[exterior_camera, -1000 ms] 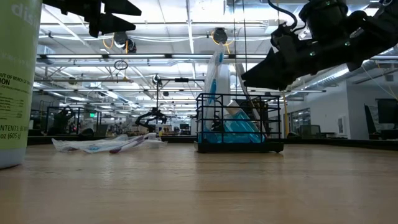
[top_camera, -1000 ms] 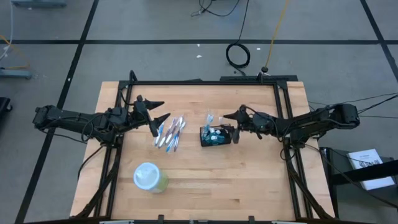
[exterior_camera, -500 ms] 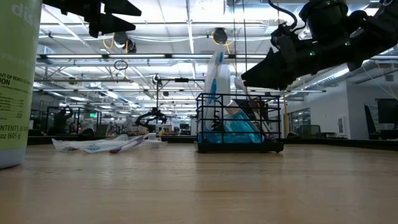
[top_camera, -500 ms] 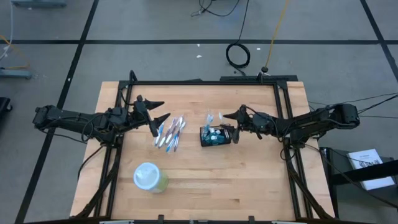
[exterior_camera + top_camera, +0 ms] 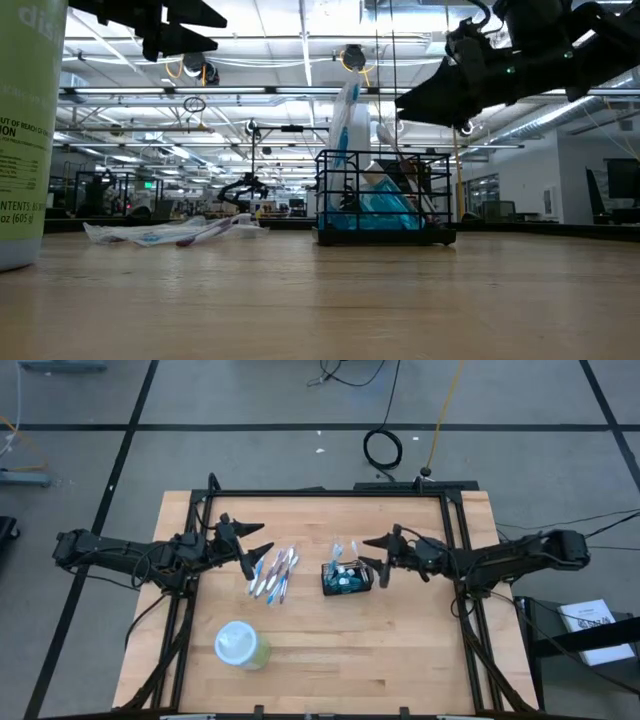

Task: Pick & Place toothbrushing station
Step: Put the purple toothbrush into the black mesh organizer

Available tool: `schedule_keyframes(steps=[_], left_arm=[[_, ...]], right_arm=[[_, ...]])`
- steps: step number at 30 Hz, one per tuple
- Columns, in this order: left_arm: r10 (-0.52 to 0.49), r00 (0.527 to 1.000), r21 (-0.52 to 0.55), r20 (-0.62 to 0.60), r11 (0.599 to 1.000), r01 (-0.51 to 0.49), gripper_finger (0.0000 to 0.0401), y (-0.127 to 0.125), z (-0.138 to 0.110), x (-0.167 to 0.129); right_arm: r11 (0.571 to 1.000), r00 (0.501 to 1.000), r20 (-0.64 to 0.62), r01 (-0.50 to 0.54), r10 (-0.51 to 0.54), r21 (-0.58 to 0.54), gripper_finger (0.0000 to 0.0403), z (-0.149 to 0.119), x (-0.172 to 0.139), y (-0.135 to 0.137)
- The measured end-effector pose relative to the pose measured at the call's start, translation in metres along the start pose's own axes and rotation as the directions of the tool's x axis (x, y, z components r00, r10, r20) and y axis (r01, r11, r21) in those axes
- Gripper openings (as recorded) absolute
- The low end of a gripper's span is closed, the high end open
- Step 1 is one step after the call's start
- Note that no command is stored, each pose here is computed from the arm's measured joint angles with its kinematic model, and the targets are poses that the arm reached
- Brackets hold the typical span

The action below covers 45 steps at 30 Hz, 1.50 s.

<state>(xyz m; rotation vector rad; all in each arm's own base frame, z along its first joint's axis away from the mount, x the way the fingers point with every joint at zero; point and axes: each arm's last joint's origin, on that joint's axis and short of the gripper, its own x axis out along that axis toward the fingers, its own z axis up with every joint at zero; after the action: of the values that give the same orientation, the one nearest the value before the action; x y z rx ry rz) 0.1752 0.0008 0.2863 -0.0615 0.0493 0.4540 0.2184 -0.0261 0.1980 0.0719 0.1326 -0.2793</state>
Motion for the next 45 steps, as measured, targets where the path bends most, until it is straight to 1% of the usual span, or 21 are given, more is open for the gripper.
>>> schedule_keyframes(steps=[5, 8, 11, 16, 19, 22, 25, 29, 34, 35, 39, 45], left_arm=[[0.0, 1.0, 0.001, 0.001, 1.0, 0.0, 0.0296, 0.0, 0.0, 0.0], [0.0, 1.0, 0.001, 0.001, 1.0, 0.0, 0.0296, 0.0, 0.0, 0.0], [0.0, 1.0, 0.001, 0.002, 1.0, 0.0, 0.0296, 0.0, 0.0, 0.0], [-0.001, 1.0, -0.005, 0.008, 1.0, 0.001, 0.0296, 0.0, 0.001, 0.0], [-0.001, 1.0, -0.005, 0.008, 1.0, 0.001, 0.0296, 0.0, 0.001, 0.0], [0.0, 1.0, -0.006, 0.008, 1.0, 0.0, 0.0296, 0.0, 0.001, 0.0], [-0.001, 1.0, -0.006, 0.008, 1.0, 0.001, 0.0296, 0.0, 0.001, 0.0], [-0.001, 1.0, -0.006, 0.008, 1.0, 0.001, 0.0296, 0.0, 0.001, 0.0], [0.0, 1.0, -0.006, 0.008, 1.0, 0.0, 0.0296, 0.0, 0.001, 0.0], [-0.001, 1.0, -0.006, 0.008, 1.0, 0.001, 0.0296, 0.0, 0.001, 0.0], [0.0, 1.0, -0.007, 0.008, 1.0, 0.0, 0.0296, 0.0, 0.001, 0.0], [0.0, 1.0, -0.006, 0.008, 1.0, 0.0, 0.0296, 0.0, 0.001, 0.0]], right_arm=[[0.999, 0.995, -0.099, 0.013, -0.009, 0.041, 0.0226, -0.01, 0.0, -0.001], [0.999, 0.991, -0.133, 0.015, -0.008, 0.052, 0.0226, -0.016, 0.003, -0.001], [0.998, 0.991, -0.136, -0.006, 0.016, 0.069, 0.0226, -0.019, 0.006, 0.001], [0.998, 0.99, -0.139, 0.0, 0.01, 0.07, 0.0226, -0.026, 0.013, 0.001], [0.997, 0.991, -0.135, 0.01, 0.0, 0.073, 0.0217, -0.029, 0.018, -0.001], [0.997, 0.993, -0.116, 0.012, -0.003, 0.077, 0.0196, -0.03, 0.021, -0.002], [0.997, 0.996, -0.089, 0.007, 0.0, 0.081, 0.0164, -0.028, 0.022, -0.002], [0.997, 0.997, -0.075, 0.005, 0.001, 0.082, 0.0107, -0.026, 0.022, -0.002], [0.997, 0.997, -0.08, 0.003, 0.003, 0.074, 0.0024, -0.027, 0.022, -0.001], [0.998, 0.997, -0.078, 0.001, 0.004, 0.069, 0.0014, -0.027, 0.022, -0.001], [0.998, 0.998, -0.055, -0.007, 0.01, 0.06, 0.0013, -0.024, 0.022, -0.001], [0.999, 0.999, 0.047, -0.025, 0.024, 0.027, 0.0006, -0.015, 0.021, 0.002]])
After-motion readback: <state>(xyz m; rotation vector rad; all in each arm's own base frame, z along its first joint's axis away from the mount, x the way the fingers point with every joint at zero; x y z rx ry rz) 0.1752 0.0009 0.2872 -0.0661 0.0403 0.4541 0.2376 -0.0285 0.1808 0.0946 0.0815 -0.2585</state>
